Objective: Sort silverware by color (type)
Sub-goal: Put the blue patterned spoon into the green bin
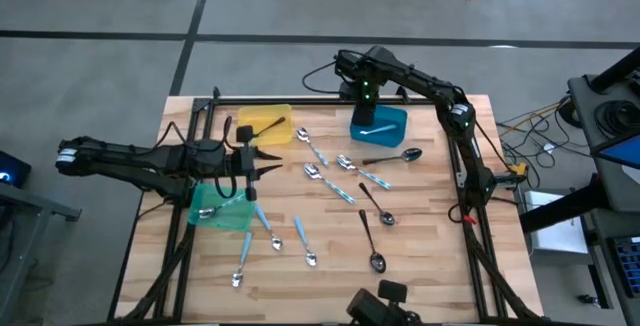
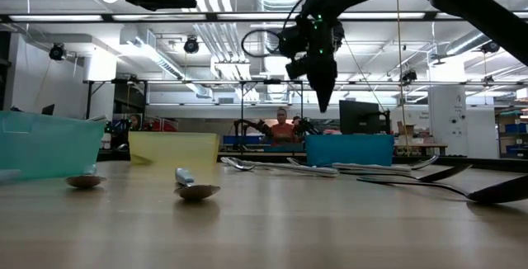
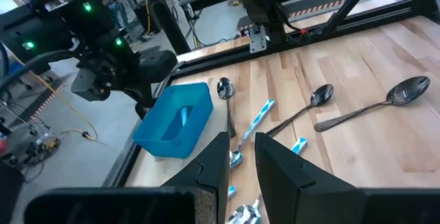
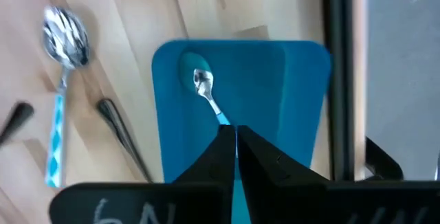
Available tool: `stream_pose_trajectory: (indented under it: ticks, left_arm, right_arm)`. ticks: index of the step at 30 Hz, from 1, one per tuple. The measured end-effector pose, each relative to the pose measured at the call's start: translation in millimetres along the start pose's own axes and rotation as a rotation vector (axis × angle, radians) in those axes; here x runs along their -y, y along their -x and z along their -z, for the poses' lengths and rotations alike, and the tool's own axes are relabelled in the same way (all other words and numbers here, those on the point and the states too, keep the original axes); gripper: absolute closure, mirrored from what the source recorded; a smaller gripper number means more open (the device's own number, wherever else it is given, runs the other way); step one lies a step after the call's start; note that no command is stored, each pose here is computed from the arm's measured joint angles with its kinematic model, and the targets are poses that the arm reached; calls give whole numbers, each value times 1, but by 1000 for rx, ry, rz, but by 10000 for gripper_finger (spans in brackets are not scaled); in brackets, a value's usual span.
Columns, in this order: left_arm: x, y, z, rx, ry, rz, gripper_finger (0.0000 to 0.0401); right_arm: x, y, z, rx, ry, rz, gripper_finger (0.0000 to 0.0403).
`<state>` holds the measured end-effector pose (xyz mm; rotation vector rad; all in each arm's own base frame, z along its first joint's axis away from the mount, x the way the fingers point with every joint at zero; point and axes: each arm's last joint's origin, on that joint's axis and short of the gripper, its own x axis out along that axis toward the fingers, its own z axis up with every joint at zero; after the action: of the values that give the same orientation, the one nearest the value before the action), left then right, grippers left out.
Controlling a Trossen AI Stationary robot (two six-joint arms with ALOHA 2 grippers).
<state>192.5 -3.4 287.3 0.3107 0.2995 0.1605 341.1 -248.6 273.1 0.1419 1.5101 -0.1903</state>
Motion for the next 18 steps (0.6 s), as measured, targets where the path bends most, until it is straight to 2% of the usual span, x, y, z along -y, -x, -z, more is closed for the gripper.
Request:
stream_pose_trajectory:
  ticks: [5,8,14,18]
  left_arm:
    - [0,0,2,-15,22,4,349]
    - [1,-1,2,-21,22,5,349]
    - [1,-1,2,-21,23,5,349]
    - [2,-4,3,-32,86,7,349]
  right_arm:
    - [8,-32,9,-56,28,-25,394]
    - [14,-37,16,-42,8,-14,394]
    - [5,-10,35,47,-87,63,394]
    - [-20,21,47,278,-120,143,394]
